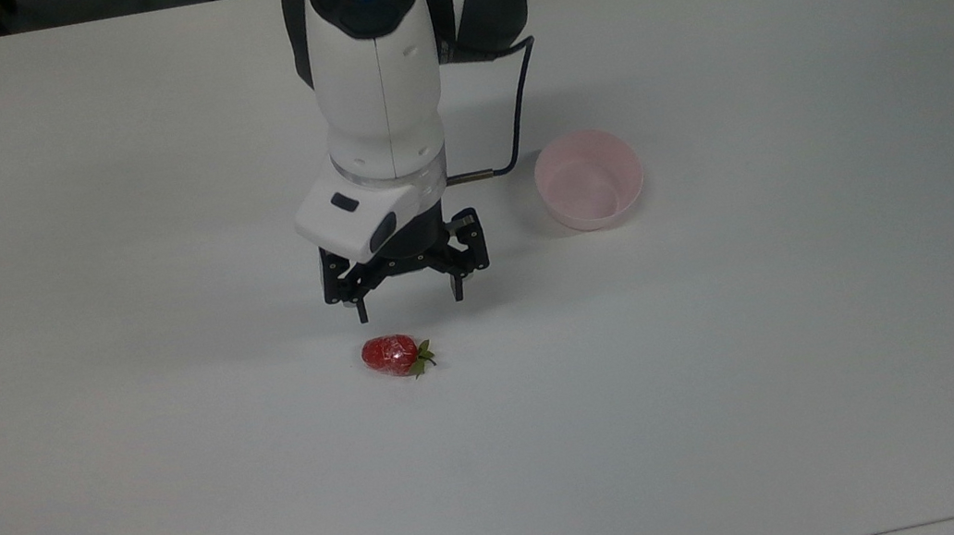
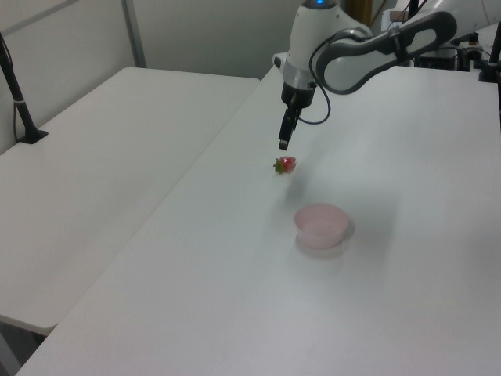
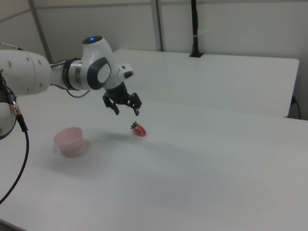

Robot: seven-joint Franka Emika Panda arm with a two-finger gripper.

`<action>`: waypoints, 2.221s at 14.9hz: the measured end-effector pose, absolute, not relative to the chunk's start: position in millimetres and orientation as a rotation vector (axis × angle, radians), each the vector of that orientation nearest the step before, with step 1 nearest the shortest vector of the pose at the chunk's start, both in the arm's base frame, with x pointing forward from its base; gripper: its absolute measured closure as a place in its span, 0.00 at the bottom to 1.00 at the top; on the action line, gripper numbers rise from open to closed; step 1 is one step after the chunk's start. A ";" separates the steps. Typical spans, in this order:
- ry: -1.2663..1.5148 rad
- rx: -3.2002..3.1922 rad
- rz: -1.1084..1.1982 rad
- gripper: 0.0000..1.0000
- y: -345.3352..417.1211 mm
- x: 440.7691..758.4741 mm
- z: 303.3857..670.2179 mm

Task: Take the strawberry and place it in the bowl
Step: 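Lower the open gripper around the strawberry and close on it, then lift the gripped strawberry off the table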

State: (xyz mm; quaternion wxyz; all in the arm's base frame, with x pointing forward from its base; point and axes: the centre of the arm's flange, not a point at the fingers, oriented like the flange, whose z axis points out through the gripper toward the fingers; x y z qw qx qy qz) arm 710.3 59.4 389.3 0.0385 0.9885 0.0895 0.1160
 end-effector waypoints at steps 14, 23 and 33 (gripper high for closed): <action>0.964 2.745 0.137 0.09 41.6 717.5 286.3; 0.962 2.725 0.275 0.20 49.0 726.6 293.1; 0.933 2.734 0.289 0.54 51.7 728.8 293.6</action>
